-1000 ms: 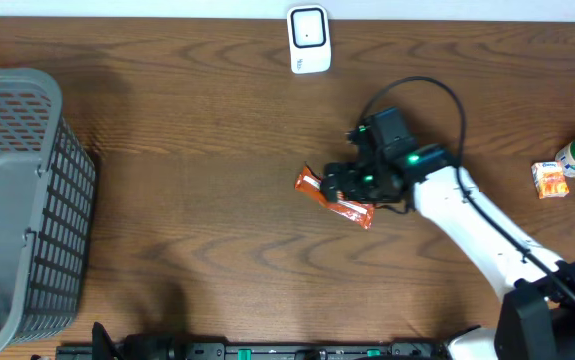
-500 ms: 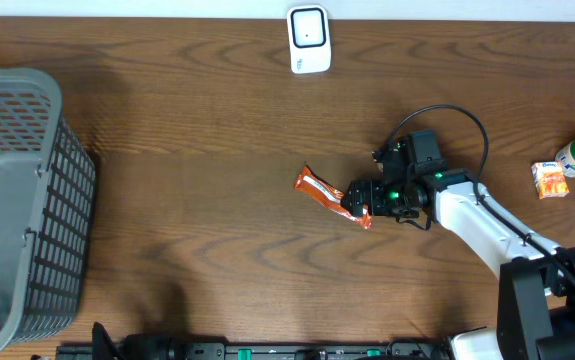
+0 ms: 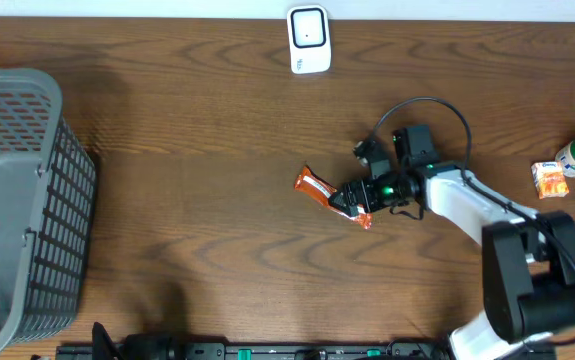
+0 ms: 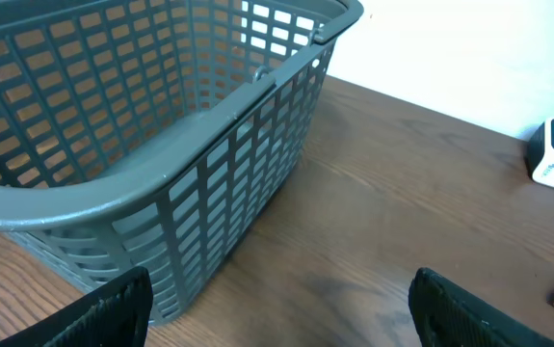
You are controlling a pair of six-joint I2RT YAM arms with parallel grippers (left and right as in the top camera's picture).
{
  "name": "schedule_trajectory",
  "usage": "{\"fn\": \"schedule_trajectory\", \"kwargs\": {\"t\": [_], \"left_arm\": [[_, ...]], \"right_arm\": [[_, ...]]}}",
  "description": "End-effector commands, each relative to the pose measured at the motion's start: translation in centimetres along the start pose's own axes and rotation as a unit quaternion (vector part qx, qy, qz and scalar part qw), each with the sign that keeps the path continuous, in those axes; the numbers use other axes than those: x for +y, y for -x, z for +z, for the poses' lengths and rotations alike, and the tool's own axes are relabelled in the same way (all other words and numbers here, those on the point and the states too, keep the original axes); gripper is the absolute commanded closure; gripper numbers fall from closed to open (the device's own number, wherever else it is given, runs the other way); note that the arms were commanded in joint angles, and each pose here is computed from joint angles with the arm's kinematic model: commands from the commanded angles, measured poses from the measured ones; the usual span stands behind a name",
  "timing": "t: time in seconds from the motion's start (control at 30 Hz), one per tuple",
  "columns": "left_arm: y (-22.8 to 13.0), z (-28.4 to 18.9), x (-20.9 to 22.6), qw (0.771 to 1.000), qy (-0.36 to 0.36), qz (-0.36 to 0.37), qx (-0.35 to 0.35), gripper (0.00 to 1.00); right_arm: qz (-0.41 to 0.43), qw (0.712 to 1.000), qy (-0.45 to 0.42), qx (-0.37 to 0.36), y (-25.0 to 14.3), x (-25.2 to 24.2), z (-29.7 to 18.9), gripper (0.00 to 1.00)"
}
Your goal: Scan the item barcode
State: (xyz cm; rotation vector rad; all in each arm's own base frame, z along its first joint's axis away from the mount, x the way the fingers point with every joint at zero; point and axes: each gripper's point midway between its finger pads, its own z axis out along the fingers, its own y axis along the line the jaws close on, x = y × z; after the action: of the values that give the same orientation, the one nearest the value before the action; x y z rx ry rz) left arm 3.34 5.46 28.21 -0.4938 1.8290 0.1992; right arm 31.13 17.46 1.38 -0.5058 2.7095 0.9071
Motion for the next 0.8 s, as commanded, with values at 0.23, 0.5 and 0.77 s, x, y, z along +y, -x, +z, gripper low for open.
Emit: {"fn": "schedule_trajectory", "kwargs": {"t": [0.23, 0.5, 0.77], "left_arm": [[0.0, 0.0, -0.1, 1.0, -0.003, 0.0, -0.001, 0.15], [0.0, 0.0, -0.1, 1.0, -0.003, 0.0, -0.001, 0.14], [0.0, 0.0, -0.1, 1.0, -0.003, 0.0, -0.001, 0.15]], "right_arm": [[0.065, 0.987, -0.023, 0.142, -8.4, -1.5, 3.1, 0.24], [0.12, 0.969, -0.13, 0.173, -10.2, -2.9, 3.3, 0.2], [0.13, 0.928, -0.286, 0.201, -13.2, -2.4, 3.4, 0.14]]}}
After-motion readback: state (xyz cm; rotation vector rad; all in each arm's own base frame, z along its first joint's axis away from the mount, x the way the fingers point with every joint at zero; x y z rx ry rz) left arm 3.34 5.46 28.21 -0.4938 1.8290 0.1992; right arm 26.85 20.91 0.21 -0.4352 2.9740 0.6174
